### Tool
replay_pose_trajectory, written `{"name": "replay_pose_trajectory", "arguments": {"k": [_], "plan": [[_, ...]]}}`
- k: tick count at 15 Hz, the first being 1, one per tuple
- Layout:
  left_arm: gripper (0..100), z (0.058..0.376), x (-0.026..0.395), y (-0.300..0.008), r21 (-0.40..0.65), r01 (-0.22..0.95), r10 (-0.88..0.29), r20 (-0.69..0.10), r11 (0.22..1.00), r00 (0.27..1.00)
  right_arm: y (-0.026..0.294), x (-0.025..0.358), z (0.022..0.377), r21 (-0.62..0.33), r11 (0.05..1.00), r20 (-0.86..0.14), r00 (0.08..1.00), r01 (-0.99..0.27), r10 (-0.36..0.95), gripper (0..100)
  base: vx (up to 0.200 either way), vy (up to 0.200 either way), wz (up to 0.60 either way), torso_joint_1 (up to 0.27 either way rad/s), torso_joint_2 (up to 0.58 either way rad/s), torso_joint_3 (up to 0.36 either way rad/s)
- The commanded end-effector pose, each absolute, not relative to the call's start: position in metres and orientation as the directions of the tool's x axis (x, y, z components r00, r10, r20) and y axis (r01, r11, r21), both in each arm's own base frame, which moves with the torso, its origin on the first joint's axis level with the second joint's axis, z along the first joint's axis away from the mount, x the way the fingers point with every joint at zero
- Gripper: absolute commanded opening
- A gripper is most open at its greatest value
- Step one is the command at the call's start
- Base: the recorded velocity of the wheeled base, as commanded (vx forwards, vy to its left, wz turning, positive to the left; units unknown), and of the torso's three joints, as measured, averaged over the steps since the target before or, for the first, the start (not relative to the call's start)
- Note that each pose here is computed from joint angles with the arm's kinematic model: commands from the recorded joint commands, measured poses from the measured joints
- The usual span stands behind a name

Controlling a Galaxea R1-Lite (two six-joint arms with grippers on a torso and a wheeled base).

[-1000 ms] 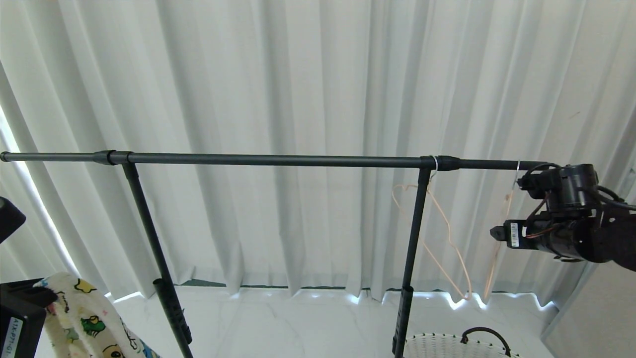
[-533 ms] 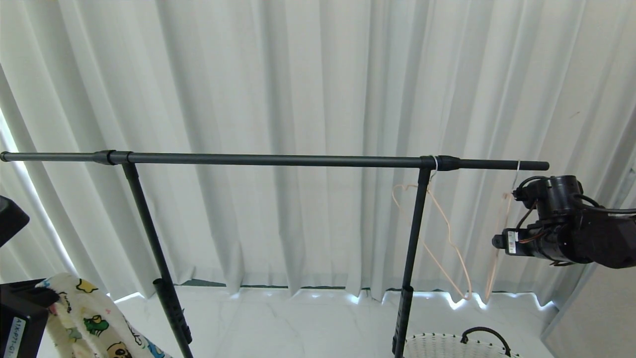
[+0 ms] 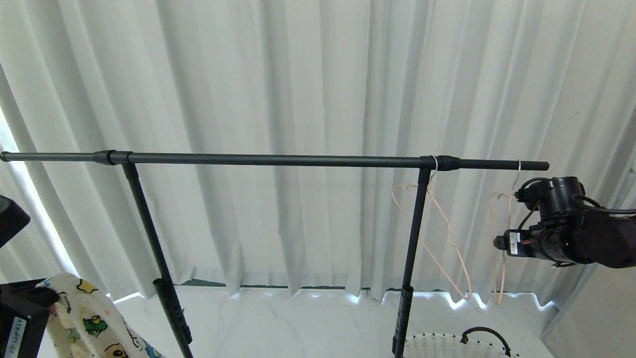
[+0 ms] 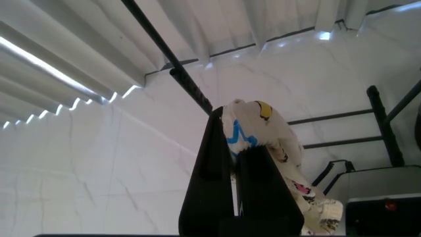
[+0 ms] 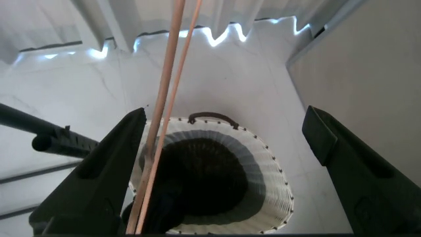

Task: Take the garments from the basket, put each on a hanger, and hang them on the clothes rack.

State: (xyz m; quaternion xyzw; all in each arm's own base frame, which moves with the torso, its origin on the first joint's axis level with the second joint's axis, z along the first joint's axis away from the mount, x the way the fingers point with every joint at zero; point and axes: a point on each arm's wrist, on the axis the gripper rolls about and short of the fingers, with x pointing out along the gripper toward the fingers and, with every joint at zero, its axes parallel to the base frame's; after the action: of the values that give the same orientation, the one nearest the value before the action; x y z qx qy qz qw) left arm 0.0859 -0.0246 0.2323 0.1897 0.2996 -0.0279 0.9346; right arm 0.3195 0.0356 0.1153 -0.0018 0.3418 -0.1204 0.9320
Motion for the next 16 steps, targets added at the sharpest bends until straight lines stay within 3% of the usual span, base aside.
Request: {"name": "replay_pose_trajectory", "arguments": {"k": [1,5,14,15,16], "plan": [[0,0.233,0.086,-0.025,0.338,0.165,0.062,-0.570,0.927,0.819,0.037,0.321,0.113,-0.081,0.973,-0.641,0.736,0.218,-0.219,100,0.000,0.000,0.00,0.000,0.00,0.000],[0,0.233,0.086,-0.025,0.338,0.165,0.062,-0.570,0.927,0.819,0.042,0.324,0.109,-0.035,0.976,-0.636,0.749,0.215,-0.188,100,0.000,0.000,0.00,0.000,0.00,0.000],[0,0.233,0.085,-0.024,0.338,0.164,0.061,-0.568,0.927,0.821,0.047,0.336,0.090,-0.024,0.979,-0.643,0.747,0.201,-0.169,100,0.000,0.000,0.00,0.000,0.00,0.000],[0,0.233,0.085,-0.024,0.338,0.163,0.063,-0.567,0.927,0.821,0.047,0.338,0.090,-0.006,0.982,-0.634,0.758,0.189,-0.150,0,0.000,0.000,0.00,0.000,0.00,0.000],[0,0.233,0.085,-0.024,0.338,0.163,0.063,-0.567,0.927,0.821,0.047,0.338,0.091,-0.001,0.983,-0.631,0.763,0.184,-0.143,0,0.000,0.000,0.00,0.000,0.00,0.000]]}}
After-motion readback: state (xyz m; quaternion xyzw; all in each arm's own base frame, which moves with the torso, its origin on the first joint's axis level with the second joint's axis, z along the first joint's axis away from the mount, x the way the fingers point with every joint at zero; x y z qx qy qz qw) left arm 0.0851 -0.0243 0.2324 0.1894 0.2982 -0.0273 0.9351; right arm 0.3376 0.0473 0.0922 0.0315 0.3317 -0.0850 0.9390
